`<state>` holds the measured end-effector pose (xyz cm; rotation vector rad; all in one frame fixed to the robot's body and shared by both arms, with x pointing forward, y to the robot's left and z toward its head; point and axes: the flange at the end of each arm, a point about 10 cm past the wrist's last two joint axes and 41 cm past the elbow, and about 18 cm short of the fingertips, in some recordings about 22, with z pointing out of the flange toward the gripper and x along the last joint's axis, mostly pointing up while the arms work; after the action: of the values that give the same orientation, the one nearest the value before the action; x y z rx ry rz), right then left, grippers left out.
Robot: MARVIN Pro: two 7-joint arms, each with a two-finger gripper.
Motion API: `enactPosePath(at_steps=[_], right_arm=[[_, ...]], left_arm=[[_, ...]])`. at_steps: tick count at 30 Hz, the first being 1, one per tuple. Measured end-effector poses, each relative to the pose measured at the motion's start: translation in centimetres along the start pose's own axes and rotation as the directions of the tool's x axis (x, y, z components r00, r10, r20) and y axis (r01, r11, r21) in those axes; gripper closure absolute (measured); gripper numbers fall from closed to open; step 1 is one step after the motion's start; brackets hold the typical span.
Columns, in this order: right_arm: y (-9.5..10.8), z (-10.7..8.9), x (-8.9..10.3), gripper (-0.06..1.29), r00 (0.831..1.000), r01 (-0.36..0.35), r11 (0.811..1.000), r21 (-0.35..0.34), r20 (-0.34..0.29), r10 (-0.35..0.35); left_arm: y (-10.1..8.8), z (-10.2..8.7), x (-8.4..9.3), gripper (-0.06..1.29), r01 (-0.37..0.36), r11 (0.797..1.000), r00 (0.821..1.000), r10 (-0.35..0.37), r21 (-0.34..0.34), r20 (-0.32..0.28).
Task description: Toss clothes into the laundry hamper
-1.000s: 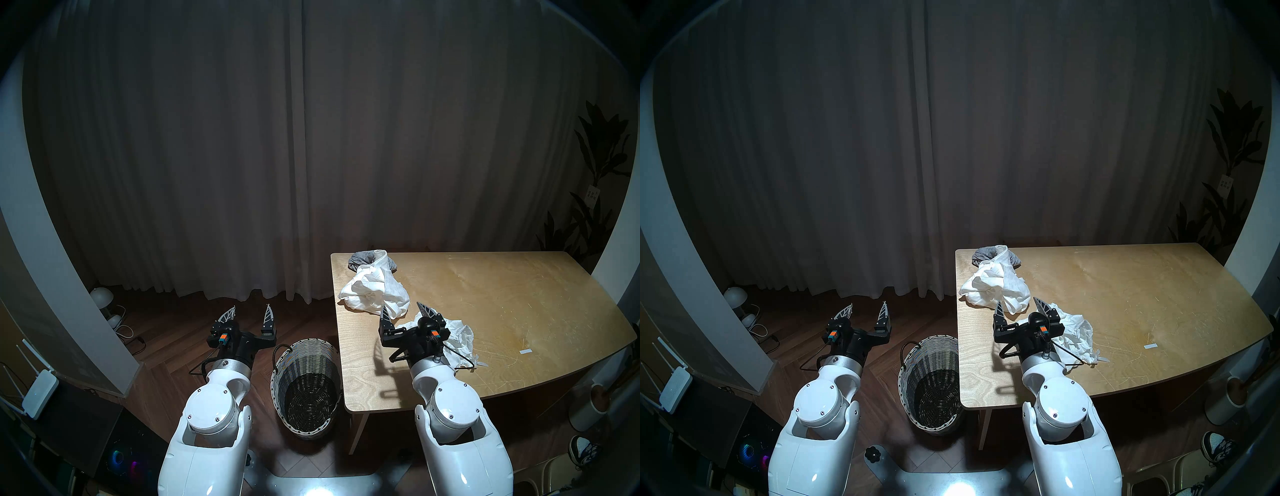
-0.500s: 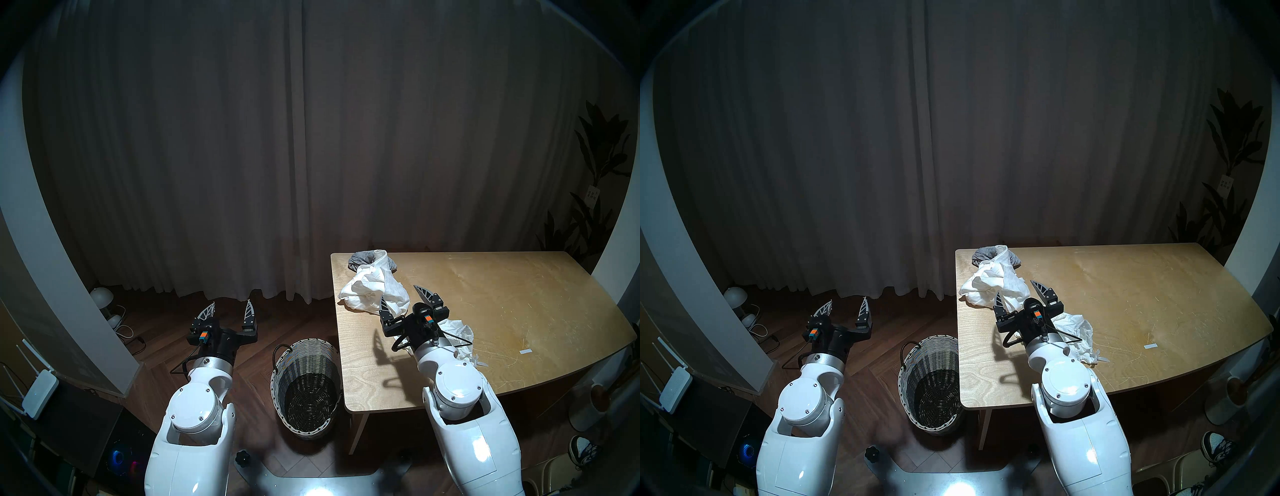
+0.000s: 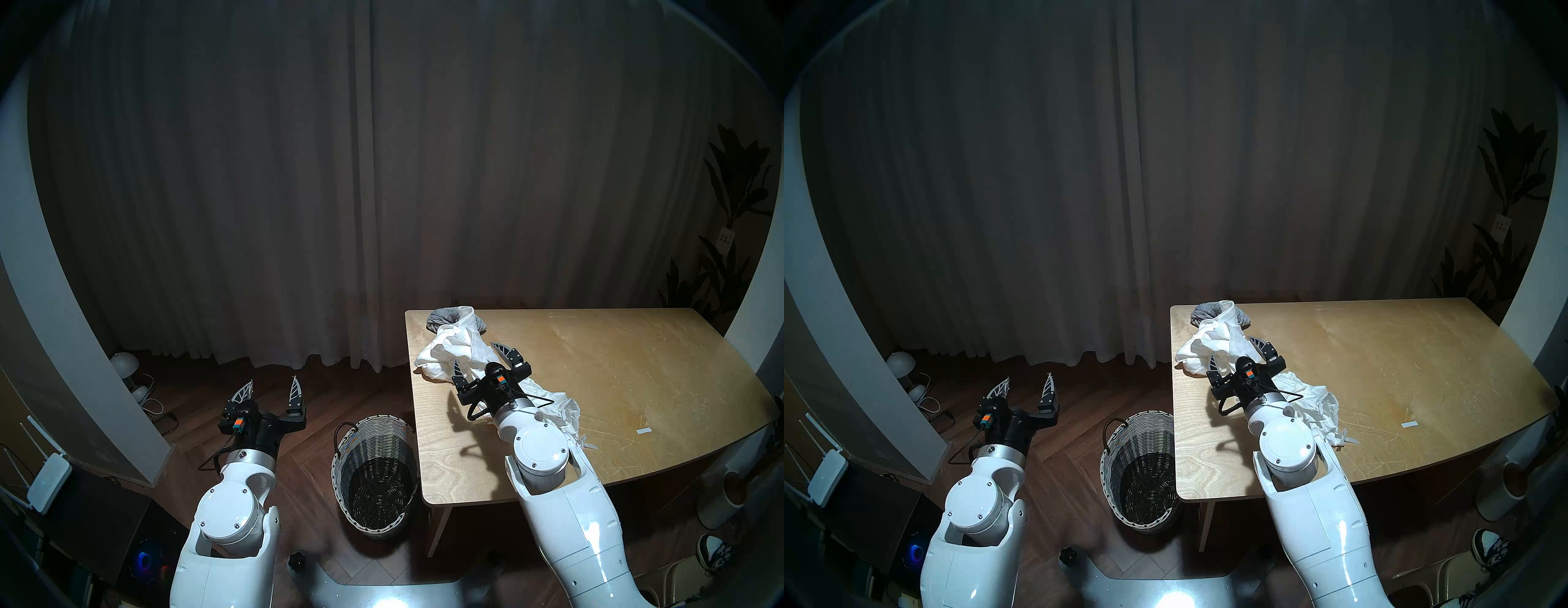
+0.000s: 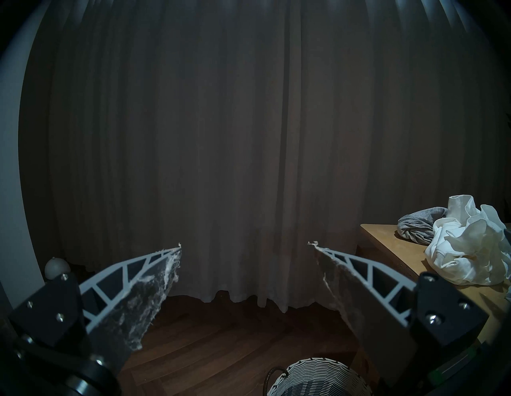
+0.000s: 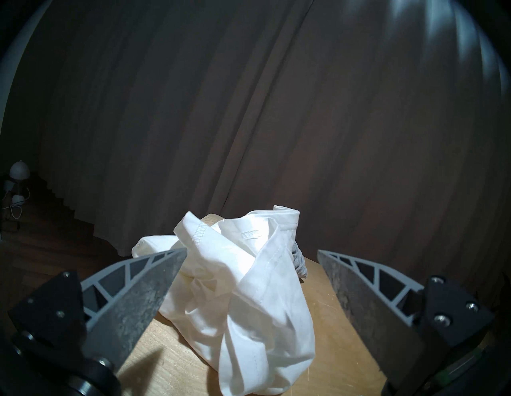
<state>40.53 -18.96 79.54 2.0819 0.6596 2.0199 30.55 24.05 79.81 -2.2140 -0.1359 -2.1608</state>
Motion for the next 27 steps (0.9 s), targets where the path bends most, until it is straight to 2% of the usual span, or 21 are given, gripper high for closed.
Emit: enactPosePath(at_steps=[9,22,23,24,25,26,27], right_arm=[[-1.2,2.3,-3.1,-0.02,0.994,0.076,0.997,0.035,0.082,-0.078],[-1.2,5.6,-4.8,-0.02,0.978,0.136,0.99,0.039,0.152,-0.141],[-1.5,6.2,-5.0,0.23,0.977,0.134,0.99,0.041,0.163,-0.139],[-1.6,6.5,-5.1,0.6,0.976,0.131,0.991,0.041,0.167,-0.136],[-1.7,6.6,-5.1,0.82,0.977,0.129,0.991,0.041,0.167,-0.134],[-1.8,7.0,-5.0,1.0,0.978,0.126,0.991,0.04,0.163,-0.131],[-1.8,7.2,-4.9,1.05,0.979,0.124,0.992,0.04,0.158,-0.129]], left_arm=[[-0.1,-0.4,0.2,0.02,0.014,1.0,1.0,-0.014,0.002,-0.006],[0.4,-0.4,0.8,0.02,0.029,1.0,0.999,-0.029,-0.002,-0.025],[0.3,-0.4,0.9,0.02,0.03,1.0,0.999,-0.03,0.005,-0.029],[0.3,-0.5,1.0,0.02,0.03,1.0,0.999,-0.03,0.009,-0.031],[0.2,-0.5,1.0,0.02,0.03,0.999,0.999,-0.03,0.012,-0.032],[0.2,-0.6,1.1,0.02,0.03,0.999,0.999,-0.029,0.017,-0.034],[0.2,-0.6,1.1,0.02,0.03,0.999,0.999,-0.029,0.02,-0.034]])
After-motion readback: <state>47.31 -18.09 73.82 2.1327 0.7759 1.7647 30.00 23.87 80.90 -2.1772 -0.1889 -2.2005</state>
